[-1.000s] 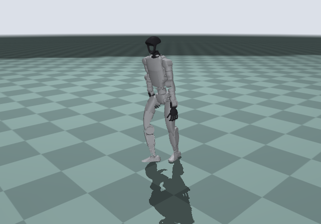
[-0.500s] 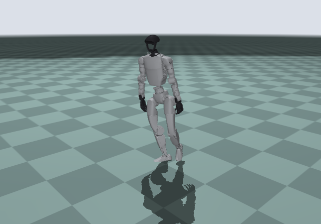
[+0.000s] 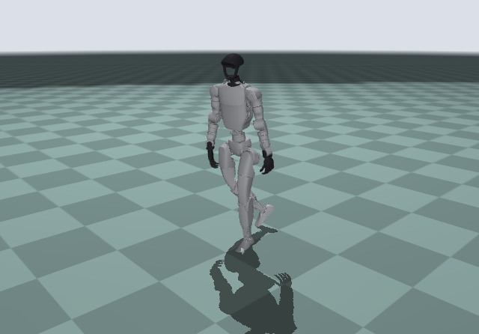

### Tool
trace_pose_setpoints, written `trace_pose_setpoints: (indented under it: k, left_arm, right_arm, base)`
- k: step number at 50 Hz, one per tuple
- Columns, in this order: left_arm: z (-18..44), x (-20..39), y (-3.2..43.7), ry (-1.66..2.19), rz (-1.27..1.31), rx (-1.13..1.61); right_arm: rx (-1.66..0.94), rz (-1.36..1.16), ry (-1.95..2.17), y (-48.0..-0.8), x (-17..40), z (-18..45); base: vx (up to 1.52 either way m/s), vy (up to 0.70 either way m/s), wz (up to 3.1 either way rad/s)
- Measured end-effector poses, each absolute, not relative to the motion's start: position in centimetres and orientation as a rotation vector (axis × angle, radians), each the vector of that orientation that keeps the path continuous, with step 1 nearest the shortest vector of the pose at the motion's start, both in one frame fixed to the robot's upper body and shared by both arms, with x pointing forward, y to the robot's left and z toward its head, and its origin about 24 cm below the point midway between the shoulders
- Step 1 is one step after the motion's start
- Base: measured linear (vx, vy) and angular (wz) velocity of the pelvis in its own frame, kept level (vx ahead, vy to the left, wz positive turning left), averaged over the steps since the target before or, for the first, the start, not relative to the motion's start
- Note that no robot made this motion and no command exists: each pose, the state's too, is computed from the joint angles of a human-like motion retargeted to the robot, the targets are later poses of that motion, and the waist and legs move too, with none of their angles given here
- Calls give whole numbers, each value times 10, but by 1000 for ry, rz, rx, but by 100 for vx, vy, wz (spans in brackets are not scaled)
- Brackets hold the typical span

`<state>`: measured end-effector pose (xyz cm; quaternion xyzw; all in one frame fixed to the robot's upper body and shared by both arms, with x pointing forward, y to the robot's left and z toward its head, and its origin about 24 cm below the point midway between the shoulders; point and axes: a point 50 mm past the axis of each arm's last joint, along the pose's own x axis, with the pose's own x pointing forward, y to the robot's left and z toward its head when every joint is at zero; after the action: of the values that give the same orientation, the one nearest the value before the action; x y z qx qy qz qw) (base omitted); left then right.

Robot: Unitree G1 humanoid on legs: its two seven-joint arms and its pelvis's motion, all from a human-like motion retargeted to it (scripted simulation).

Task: Walk run

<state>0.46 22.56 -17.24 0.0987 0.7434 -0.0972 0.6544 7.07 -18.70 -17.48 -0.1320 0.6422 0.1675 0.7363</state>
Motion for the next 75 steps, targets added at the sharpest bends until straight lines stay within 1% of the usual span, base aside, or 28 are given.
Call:
trace_pose_setpoints:
  k: [2,5,8,12,15,17,20,22,25,28,32,35,39,41,43,47,50,53,56,60,67,70,73,75]
  left_arm:
    - [-171,21,233,1644,-220,243]
    - [-165,51,249,1566,-232,376]
    - [-158,80,262,1481,-260,538]
    - [-147,115,271,1376,-312,692]
    - [-140,136,271,1312,-338,737]
    - [-138,145,268,1283,-352,737]
    - [-139,152,258,1258,-364,705]
    - [-141,150,252,1256,-372,669]
    - [-147,135,248,1294,-405,626]
    - [-155,107,251,1366,-414,626]
    - [-166,65,241,1485,-364,600]
    - [-168,36,243,1620,-370,569]
    - [-169,16,239,1685,-374,532]
    - [-170,5,235,1714,-359,504]
    - [-171,-4,230,1738,-353,473]
    - [-172,-16,218,1773,-368,413]
    - [-173,-19,210,1782,-394,389]
    - [-174,-18,206,1789,-442,385]
    - [-173,-15,208,1796,-465,396]
    - [-173,-12,213,1793,-448,425]
    - [-172,-5,220,1768,-329,407]
    - [-173,12,222,1707,-294,372]
    - [-169,37,235,1637,-205,334]
    - [-165,55,244,1576,-150,342]
  right_arm:
    - [-279,331,1427,-187,62,-176]
    - [-236,209,1479,-189,44,-179]
    - [-318,111,1529,-198,23,-180]
    - [-422,144,1601,-206,-5,-178]
    - [-301,189,1694,-196,-26,-178]
    - [-112,190,1752,-184,-40,-178]
    - [138,126,1798,-170,-51,-176]
    - [203,84,1804,-166,-53,-176]
    - [210,76,1818,-166,-55,-175]
    - [185,104,1837,-166,-58,-175]
    - [127,115,1809,-172,-43,-177]
    - [57,159,1742,-185,-21,-178]
    - [-86,135,1628,-196,30,-177]
    - [-115,98,1567,-197,54,-176]
    - [-86,61,1497,-194,76,-173]
    - [49,-65,1326,-185,123,-165]
    - [138,-108,1218,-180,150,-156]
    - [162,-83,1165,-179,166,-150]
    - [134,-55,1152,-179,170,-148]
    - [79,-39,1200,-183,153,-155]
    - [53,33,1450,-179,77,-175]
    - [16,34,1542,-183,51,-178]
    - [-46,47,1578,-185,39,-179]
    - [-37,51,1605,-184,28,-180]
  base:
    - [59,1,-60]
    - [48,-3,-9]
    - [49,-3,19]
    - [51,-4,43]
    - [58,-15,45]
    - [56,-17,44]
    - [46,-16,20]
    - [82,-35,12]
    - [79,-32,35]
    - [82,-30,26]
    - [74,-22,-13]
    - [64,-22,21]
    - [49,-22,33]
    - [49,-18,-7]
    - [48,-14,-21]
    - [49,-10,-23]
    - [56,-4,-49]
    - [55,2,-39]
    - [52,5,-15]
    - [75,16,-23]
    - [83,15,-31]
    - [67,16,-49]
    - [53,13,-75]
    - [51,8,-9]
